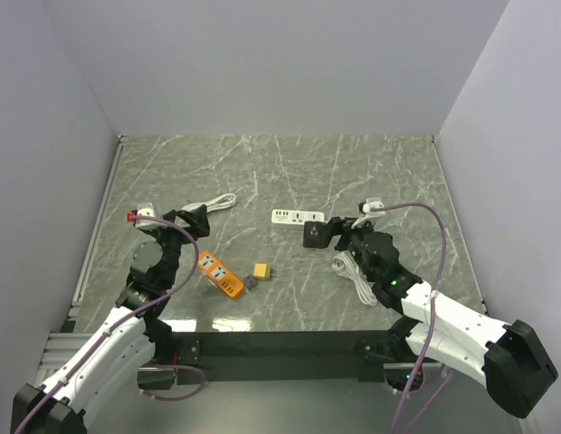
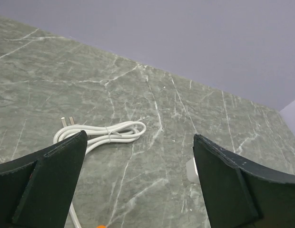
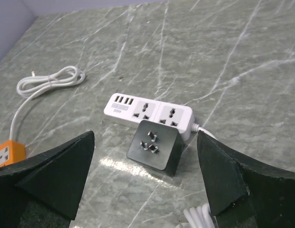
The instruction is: Insert the plug
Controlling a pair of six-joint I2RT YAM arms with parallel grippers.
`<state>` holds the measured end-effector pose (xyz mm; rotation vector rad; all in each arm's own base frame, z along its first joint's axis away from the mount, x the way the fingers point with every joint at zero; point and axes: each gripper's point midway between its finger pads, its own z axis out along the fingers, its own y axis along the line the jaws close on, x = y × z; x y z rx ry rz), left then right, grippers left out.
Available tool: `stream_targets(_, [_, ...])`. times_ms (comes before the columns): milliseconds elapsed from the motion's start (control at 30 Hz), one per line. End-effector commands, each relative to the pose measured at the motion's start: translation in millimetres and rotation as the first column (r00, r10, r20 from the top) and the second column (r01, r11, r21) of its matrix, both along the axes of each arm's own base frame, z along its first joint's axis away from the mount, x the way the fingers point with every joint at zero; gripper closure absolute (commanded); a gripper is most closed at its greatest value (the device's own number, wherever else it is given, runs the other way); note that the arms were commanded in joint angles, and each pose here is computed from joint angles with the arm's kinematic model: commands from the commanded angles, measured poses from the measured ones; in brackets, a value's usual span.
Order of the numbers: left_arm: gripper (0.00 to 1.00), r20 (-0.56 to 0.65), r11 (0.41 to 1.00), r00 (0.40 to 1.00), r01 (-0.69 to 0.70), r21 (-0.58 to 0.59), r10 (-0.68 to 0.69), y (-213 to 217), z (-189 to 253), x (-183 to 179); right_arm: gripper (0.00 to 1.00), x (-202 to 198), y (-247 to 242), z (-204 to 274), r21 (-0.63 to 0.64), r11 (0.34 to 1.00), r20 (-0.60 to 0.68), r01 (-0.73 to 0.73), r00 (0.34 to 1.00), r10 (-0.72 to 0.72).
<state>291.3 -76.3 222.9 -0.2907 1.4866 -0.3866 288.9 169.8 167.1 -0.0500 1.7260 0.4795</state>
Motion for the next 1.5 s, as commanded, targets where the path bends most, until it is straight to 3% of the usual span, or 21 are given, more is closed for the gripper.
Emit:
stream_targets(0, [0.01, 0.018, 1.000, 1.000, -0.020, -0.014, 0.020, 2.9, 3.8, 0.7, 0.06, -1.9, 16.9, 20.4, 0.014, 0.998, 0.041, -0.059, 0.997, 0.058])
stream_targets(167, [0.00, 0.029, 0.995, 0.997, -0.076, -0.058, 0.078, 15.1, 0.3, -4.6, 0.07, -9.3, 40.1, 7.8, -0.002, 0.992, -0.015, -0.126, 0.992, 0.126])
stream_targets(400, [0.01, 0.124, 0.984, 0.985, -0.097, -0.147, 0.116, 27.1, 6.2, -19.1, 0.09, 7.6, 37.9, -12.3, -0.029, 1.000, -0.134, -0.010, 0.991, 0.006])
stream_targets(500, [0.01, 0.111, 0.974, 0.984, -0.119, -0.194, 0.142, 30.6, 6.1, -18.4, 0.09, 15.5, 39.1, -25.4, -0.067, 0.997, -0.180, 0.027, 0.983, -0.038])
stream_targets(1000, [0.01, 0.073, 0.994, 0.996, -0.043, -0.096, 0.050, 6.5, -2.0, -0.1, 0.08, 47.5, 48.3, -91.1, -0.255, 0.961, -0.342, 0.107, 0.919, -0.193])
stream_targets(1267, [0.01, 0.084, 0.998, 0.996, 0.001, -0.062, 0.004, -3.3, -0.4, -1.3, 0.19, 53.5, 50.2, -107.4, -0.278, 0.956, -0.378, 0.095, 0.904, -0.200])
stream_targets(1367, [0.01, 0.094, 0.998, 0.995, 0.038, -0.043, -0.034, -12.3, 0.8, -1.9, 0.38, 54.9, 47.5, -111.2, -0.290, 0.953, -0.384, 0.092, 0.900, -0.204])
stream_targets(1400, [0.01, 0.103, 0.998, 0.994, 0.051, -0.030, -0.047, -14.9, 2.5, -2.7, 0.51, 54.8, 48.1, -109.0, -0.288, 0.954, -0.386, 0.081, 0.902, -0.193])
stream_targets(1467, [0.01, 0.135, 0.993, 0.984, 0.117, -0.012, -0.114, -27.2, 7.4, -7.3, 0.60, 55.1, 48.8, -100.3, -0.284, 0.957, -0.374, 0.062, 0.912, -0.170])
